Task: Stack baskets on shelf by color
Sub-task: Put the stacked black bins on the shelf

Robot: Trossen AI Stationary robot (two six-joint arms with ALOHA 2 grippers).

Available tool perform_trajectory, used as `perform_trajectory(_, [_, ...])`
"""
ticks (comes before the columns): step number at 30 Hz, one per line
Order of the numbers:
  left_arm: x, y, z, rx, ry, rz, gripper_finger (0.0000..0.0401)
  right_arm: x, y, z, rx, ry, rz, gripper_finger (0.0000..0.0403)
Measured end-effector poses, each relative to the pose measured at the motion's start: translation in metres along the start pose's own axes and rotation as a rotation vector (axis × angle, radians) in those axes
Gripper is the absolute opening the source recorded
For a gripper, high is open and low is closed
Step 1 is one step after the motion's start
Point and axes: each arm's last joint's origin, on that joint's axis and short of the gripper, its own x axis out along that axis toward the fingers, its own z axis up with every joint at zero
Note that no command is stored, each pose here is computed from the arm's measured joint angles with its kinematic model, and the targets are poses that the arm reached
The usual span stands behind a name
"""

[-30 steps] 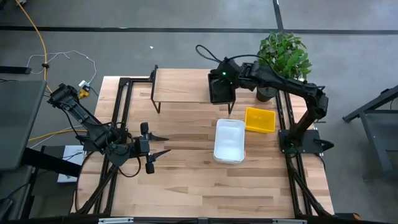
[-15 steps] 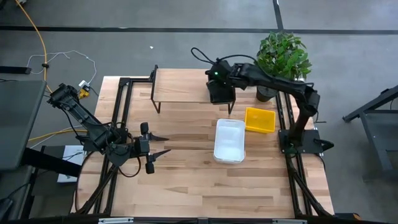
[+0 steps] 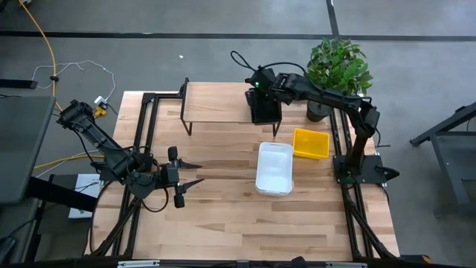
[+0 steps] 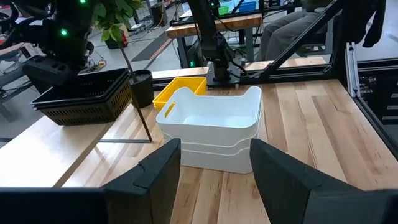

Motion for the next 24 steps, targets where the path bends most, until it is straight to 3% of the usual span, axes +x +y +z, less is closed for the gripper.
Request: perform_trajectory(24, [0.000,0.000,0.000,0.001,0.000,0.000,0.0180,0.020,-0.011,0.005,0.140,-0.080,-0.170,0.0000])
